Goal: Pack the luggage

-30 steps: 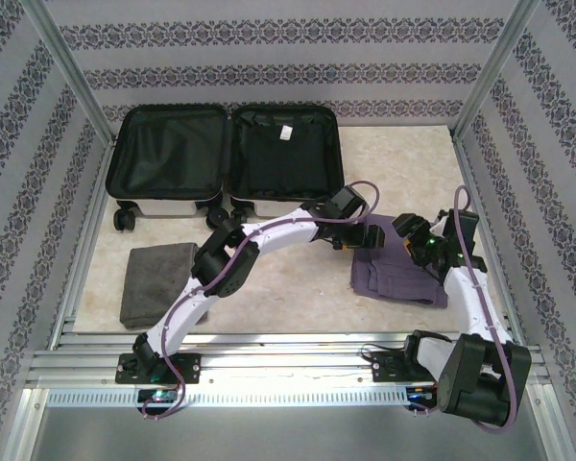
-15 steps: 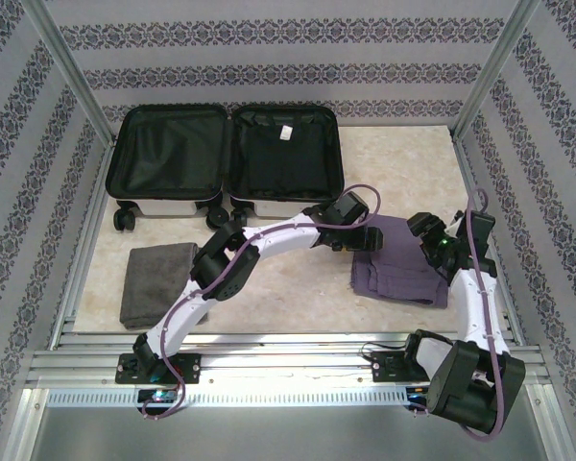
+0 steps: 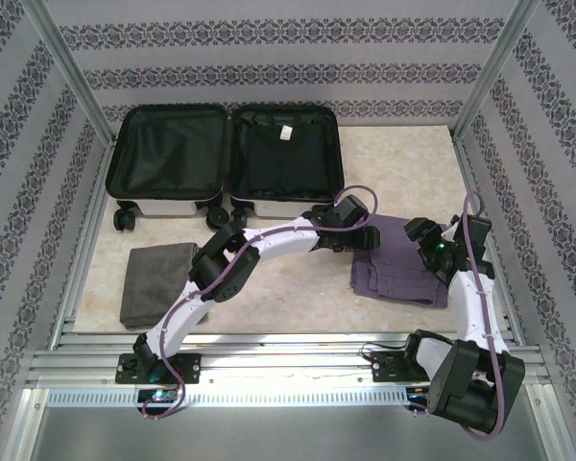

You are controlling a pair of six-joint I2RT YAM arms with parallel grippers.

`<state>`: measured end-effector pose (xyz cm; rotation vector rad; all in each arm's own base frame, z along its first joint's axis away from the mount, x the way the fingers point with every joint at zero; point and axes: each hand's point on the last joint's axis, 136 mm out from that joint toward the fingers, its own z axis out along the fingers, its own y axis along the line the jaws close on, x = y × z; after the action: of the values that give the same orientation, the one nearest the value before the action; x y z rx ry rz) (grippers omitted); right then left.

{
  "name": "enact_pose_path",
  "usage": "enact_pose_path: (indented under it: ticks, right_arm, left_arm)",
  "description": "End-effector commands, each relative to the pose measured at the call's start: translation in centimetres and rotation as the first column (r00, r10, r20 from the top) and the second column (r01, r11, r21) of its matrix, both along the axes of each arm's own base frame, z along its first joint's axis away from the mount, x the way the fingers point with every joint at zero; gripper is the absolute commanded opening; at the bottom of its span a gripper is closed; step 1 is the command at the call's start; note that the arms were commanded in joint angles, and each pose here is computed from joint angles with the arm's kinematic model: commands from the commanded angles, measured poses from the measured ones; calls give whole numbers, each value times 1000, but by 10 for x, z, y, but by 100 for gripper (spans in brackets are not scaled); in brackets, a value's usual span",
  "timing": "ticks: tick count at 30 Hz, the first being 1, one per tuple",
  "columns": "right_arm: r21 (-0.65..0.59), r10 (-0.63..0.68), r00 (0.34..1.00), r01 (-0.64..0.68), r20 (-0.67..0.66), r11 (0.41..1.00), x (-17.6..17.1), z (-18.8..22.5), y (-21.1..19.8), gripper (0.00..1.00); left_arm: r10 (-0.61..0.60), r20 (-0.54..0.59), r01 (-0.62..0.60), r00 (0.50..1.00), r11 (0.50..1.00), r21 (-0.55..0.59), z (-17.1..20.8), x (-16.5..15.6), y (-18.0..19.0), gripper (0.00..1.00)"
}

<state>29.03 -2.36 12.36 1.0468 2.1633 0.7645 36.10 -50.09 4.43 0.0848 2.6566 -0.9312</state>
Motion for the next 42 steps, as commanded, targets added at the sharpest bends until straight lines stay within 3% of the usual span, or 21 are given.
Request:
enact_pose_path:
  ticks: [1, 5, 21, 33, 38, 42]
  right_arm:
    - [-5, 6, 1000, -6, 8, 1000, -3, 0, 0, 71]
    - [-9, 5, 1000, -5, 8, 1000, -5, -2, 0, 71]
    - [21, -10, 993, 12, -121, 1000, -26, -57, 4, 71]
    - [181, 29, 996, -13, -83, 983, -14, -66, 23, 71]
    - [174, 61, 998, -54, -34, 983, -4, -48, 23, 70]
    - [121, 61, 998, -60, -2, 991, 1, -32, 17, 70]
  left_arm:
    - [-40, -25, 41, 999, 999, 20, -21, -30, -20, 74]
    - [-42, -15, 43, 999, 996, 80, -24, -37, -15, 74]
    - [-108, -19, 109, 994, 986, 128, -28, -55, -29, 69]
    - [-113, -4, 112, 994, 977, 179, -31, -47, -27, 39]
    - [-122, 14, 117, 992, 974, 195, -26, -39, -24, 15]
    - [-156, 51, 140, 986, 963, 231, -10, -30, -18, 2]
